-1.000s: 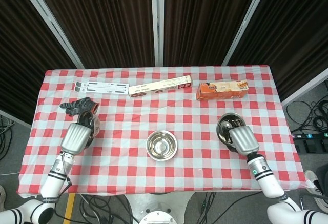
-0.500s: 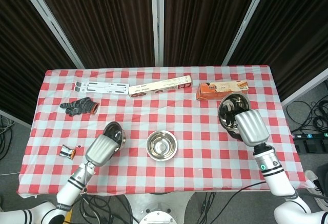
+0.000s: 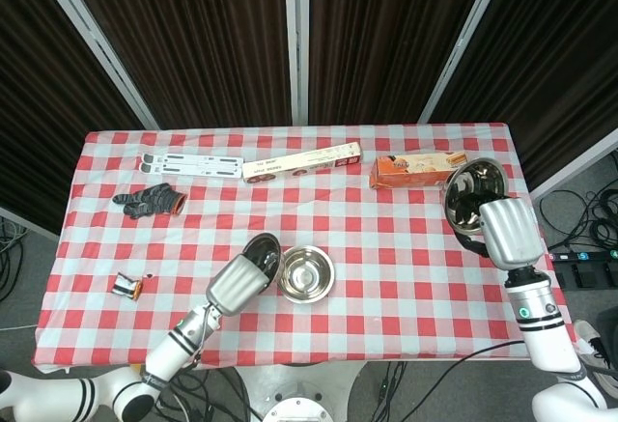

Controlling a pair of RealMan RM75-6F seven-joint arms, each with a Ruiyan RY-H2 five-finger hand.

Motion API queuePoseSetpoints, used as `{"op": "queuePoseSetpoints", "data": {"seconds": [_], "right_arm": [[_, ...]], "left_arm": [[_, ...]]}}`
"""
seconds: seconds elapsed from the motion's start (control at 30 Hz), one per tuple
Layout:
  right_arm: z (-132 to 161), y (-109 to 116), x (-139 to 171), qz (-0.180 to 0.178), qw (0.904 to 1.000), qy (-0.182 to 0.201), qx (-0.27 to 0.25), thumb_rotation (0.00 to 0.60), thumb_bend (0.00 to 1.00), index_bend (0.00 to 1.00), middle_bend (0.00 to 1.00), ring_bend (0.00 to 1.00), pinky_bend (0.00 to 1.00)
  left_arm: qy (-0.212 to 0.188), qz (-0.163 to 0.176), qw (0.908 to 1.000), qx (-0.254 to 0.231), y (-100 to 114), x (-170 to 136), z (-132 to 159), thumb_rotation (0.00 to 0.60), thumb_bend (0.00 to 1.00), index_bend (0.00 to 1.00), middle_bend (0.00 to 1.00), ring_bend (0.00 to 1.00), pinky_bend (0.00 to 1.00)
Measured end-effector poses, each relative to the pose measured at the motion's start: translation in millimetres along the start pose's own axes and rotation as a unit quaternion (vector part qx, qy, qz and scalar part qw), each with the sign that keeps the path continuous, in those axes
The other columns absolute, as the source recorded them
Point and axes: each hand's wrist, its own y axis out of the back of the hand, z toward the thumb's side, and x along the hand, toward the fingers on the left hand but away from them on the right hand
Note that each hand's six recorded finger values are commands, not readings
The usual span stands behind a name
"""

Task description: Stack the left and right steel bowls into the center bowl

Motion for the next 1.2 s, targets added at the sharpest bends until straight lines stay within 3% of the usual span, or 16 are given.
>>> {"op": "queuePoseSetpoints", "data": {"seconds": [0.43,0.77,0.83,0.97,1.07,1.2], "right_arm": [[-16,16,3,-0.019,0.9996,-0.017,-0.011,0.6,0.43,0.73,0.61,0.53,0.68],[-24,17,8,-0.018,0.9996,-0.02,-0.012,0.6,0.43,0.73,0.61,0.53,0.68],[-26,17,8,-0.018,0.9996,-0.021,-0.011,0.6,0.43,0.73,0.61,0.53,0.68],[-28,17,9,-0.017,0.9995,-0.023,-0.014,0.6,0.45,0.73,0.61,0.53,0.68],[-29,19,10,-0.019,0.9994,-0.022,-0.017,0.6,0.45,0.73,0.61,0.53,0.68],[-28,20,9,-0.021,0.9994,-0.02,-0.017,0.6,0.46,0.73,0.61,0.53,0.68]], "left_arm": [[-0.035,0.003,0.9993,0.009,3,23,40,0.6,0.39,0.68,0.72,0.65,0.73],[-0.041,0.008,0.9991,0.006,-1,37,51,0.6,0.38,0.67,0.71,0.64,0.72],[-0.041,0.013,0.9991,-0.003,-1,38,53,0.6,0.36,0.59,0.66,0.61,0.7],[-0.051,0.019,0.9984,-0.016,0,39,54,0.6,0.22,0.36,0.51,0.51,0.6],[-0.058,0.017,0.998,-0.017,-1,37,50,0.6,0.17,0.3,0.46,0.47,0.57],[-0.063,0.01,0.9979,-0.009,-1,31,42,0.6,0.16,0.3,0.46,0.47,0.56]]}}
